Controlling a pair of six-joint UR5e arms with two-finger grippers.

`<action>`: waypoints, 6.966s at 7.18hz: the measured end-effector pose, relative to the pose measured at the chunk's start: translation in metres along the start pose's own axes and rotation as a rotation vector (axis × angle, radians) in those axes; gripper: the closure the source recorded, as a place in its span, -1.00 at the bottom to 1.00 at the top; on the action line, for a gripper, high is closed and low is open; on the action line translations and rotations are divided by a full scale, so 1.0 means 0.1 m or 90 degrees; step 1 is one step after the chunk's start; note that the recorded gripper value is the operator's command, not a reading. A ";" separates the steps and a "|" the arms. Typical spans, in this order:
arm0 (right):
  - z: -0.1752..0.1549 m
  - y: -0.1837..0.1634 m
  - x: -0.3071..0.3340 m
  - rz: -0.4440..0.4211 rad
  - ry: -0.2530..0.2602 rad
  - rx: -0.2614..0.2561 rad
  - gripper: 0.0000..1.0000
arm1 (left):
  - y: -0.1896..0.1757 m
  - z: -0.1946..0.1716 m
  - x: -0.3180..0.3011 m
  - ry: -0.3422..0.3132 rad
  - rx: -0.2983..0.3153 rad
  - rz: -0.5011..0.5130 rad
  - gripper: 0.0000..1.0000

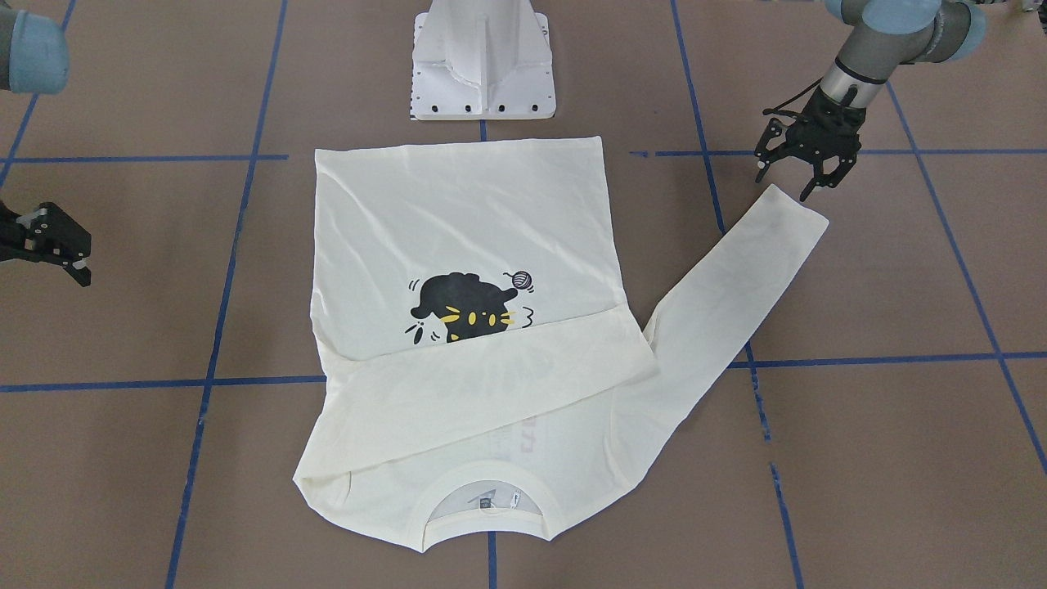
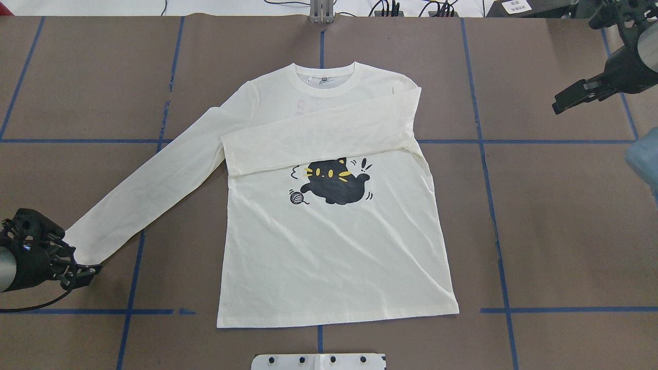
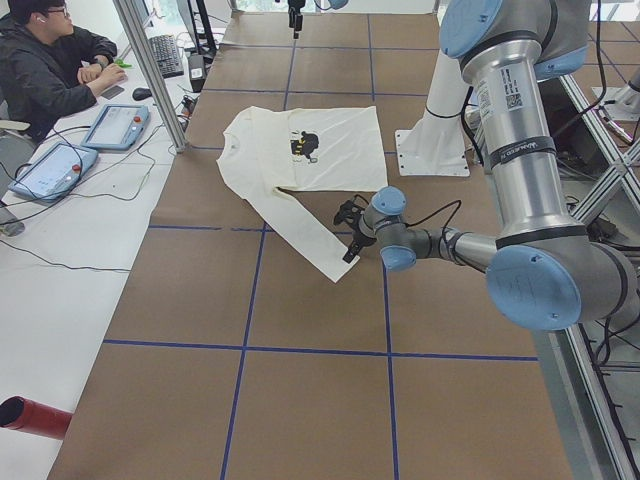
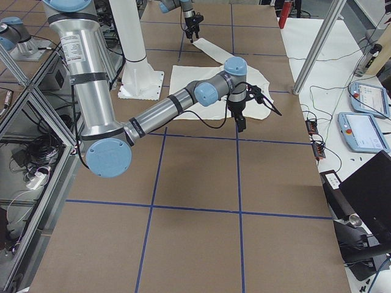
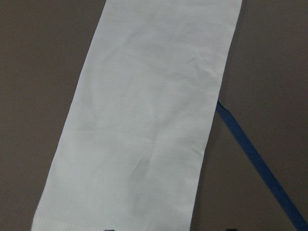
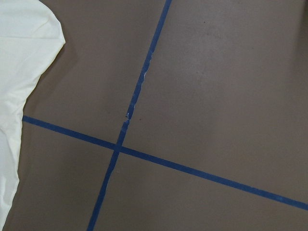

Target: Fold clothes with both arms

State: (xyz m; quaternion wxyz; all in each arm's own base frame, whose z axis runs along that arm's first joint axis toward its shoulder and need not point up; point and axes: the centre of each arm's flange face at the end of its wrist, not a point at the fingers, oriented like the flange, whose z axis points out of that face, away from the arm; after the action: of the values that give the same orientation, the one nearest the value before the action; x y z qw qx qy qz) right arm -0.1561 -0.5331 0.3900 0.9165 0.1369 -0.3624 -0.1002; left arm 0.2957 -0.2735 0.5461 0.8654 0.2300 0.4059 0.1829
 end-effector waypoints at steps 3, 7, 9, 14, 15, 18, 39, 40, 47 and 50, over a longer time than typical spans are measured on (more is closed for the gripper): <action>-0.01 0.00 0.00 0.001 0.000 0.002 -1.00 | 0.03 0.06 0.00 -0.016 -0.015 0.001 -0.21; 0.00 0.01 0.01 0.001 0.001 0.000 -1.00 | 0.06 0.12 -0.03 -0.023 -0.022 0.004 0.99; 0.01 0.01 0.01 0.001 0.002 0.000 -1.00 | 0.06 0.13 -0.04 -0.024 -0.022 0.004 1.00; 0.02 0.01 0.02 0.002 0.003 -0.001 -1.00 | -0.58 0.04 0.10 -0.013 0.068 -0.012 1.00; 0.02 0.01 0.02 0.003 0.003 -0.001 -1.00 | -0.99 -0.01 0.16 -0.015 0.107 -0.026 1.00; 0.03 0.01 0.03 0.003 0.005 -0.001 -1.00 | -2.56 -0.15 0.73 -0.056 0.145 -0.060 1.00; 0.05 -0.23 -0.30 -0.020 -0.006 0.018 -1.00 | -4.99 0.79 3.47 0.119 0.179 -0.054 -1.00; 0.10 -0.38 -0.54 -0.037 -0.006 0.025 -1.00 | -5.00 0.64 2.99 0.098 0.146 -0.039 -1.00; 1.10 -1.13 -3.54 0.050 0.094 0.096 -0.77 | -3.65 -0.33 -0.21 0.024 0.084 0.179 -1.00; 1.70 -1.04 -4.40 0.056 0.182 0.096 -0.43 | -3.43 -0.39 -0.46 0.050 0.083 0.176 -1.00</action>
State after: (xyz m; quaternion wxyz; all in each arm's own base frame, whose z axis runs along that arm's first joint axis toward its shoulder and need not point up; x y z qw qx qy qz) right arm -0.5977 -0.5368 0.1949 0.9493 0.2021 -0.2404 -0.0123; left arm 0.2817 -0.5707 0.3656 0.7988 0.3321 0.4148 0.2820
